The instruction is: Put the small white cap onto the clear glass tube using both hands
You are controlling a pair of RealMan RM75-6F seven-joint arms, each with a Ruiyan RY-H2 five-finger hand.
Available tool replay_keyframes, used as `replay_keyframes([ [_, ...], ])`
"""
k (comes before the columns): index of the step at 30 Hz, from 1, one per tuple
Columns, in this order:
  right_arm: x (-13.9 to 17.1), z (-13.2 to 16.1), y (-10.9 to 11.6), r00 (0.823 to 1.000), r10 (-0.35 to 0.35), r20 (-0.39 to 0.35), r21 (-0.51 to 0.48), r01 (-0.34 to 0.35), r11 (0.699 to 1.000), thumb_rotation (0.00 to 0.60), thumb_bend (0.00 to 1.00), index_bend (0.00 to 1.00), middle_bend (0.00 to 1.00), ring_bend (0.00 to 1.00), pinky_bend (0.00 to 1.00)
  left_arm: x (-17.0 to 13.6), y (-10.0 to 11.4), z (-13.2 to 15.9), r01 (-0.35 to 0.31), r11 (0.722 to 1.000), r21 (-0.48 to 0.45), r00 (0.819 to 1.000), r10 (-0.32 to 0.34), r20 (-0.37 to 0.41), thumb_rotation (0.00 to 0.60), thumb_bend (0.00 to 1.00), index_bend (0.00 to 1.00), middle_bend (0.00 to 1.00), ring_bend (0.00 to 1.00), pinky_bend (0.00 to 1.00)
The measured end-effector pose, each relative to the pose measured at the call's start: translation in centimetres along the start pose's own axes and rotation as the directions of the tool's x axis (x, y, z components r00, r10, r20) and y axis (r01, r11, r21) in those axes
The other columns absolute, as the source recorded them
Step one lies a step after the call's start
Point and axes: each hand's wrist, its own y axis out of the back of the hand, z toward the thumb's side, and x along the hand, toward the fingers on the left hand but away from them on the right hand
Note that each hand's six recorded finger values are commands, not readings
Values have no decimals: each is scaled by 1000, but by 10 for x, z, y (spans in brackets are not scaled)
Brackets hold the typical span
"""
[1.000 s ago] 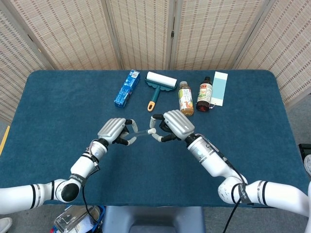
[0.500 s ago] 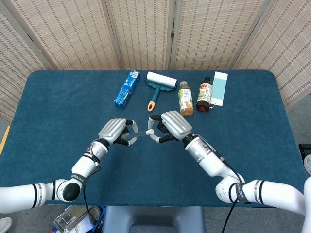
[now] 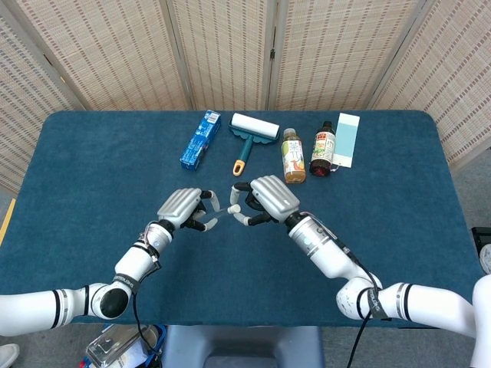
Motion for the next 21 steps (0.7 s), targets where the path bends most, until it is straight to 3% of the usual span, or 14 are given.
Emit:
replay_keyframes([
  [21,-4,-2,-4,1000,2,4,3,-2,1000,600,500,702,1000,1000,1000,0,3,-2,1,1000,-4,1000,-1,-5,600,349,626,1000,1000,1000],
])
